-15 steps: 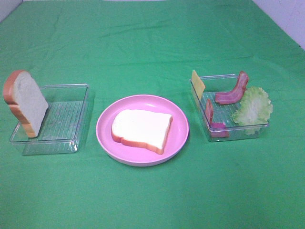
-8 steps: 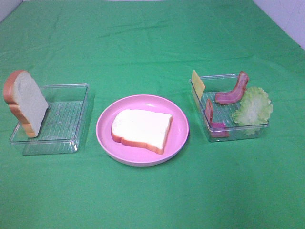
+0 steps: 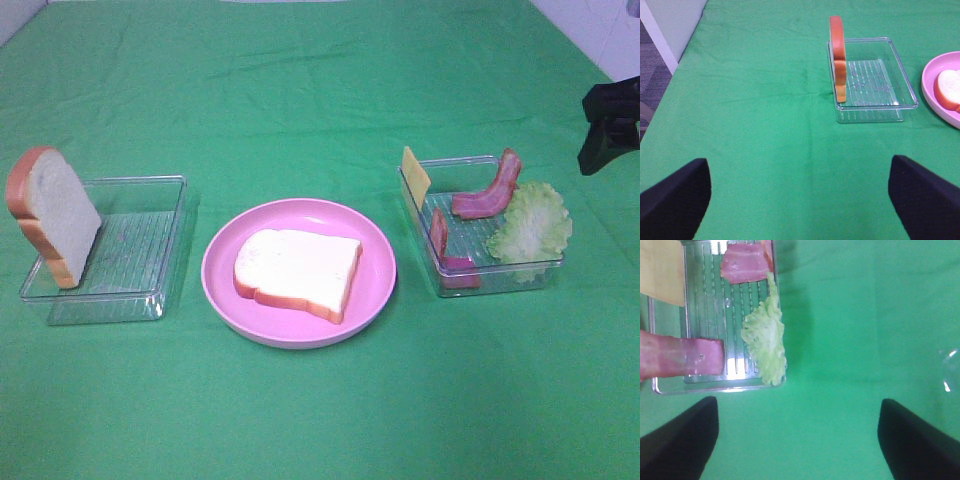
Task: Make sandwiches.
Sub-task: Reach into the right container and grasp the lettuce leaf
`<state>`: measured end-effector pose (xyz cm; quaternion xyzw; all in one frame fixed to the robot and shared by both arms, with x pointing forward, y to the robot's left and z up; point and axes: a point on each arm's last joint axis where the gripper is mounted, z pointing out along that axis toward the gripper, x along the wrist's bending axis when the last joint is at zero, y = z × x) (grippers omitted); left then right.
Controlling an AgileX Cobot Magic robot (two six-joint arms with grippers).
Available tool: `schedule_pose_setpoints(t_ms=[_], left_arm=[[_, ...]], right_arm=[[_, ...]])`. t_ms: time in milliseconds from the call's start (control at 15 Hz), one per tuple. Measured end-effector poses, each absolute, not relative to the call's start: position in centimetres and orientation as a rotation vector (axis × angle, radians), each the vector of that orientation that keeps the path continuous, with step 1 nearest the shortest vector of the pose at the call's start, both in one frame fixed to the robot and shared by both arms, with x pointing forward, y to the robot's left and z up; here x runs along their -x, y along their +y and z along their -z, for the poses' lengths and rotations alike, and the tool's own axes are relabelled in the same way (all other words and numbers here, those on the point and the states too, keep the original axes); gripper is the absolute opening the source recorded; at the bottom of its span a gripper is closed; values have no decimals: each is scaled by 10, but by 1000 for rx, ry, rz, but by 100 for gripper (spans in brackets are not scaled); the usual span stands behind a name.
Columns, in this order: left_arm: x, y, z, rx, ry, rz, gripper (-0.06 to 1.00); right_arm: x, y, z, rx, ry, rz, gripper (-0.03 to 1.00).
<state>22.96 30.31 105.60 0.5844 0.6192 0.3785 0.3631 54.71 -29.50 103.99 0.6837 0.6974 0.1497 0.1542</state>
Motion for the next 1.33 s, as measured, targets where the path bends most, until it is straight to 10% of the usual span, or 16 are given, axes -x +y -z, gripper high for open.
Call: schedule_pose_setpoints(t_ms=[1000,1333], left_arm=[[-230,303,-1056,-1504,1594,-974,89],[-230,303,-1056,-1504,1594,-974,89]], right_arm=[[-619,-285,-947,-2058,2158,-393,77],[-621,-283,-947,-2095,2133,-440,59]])
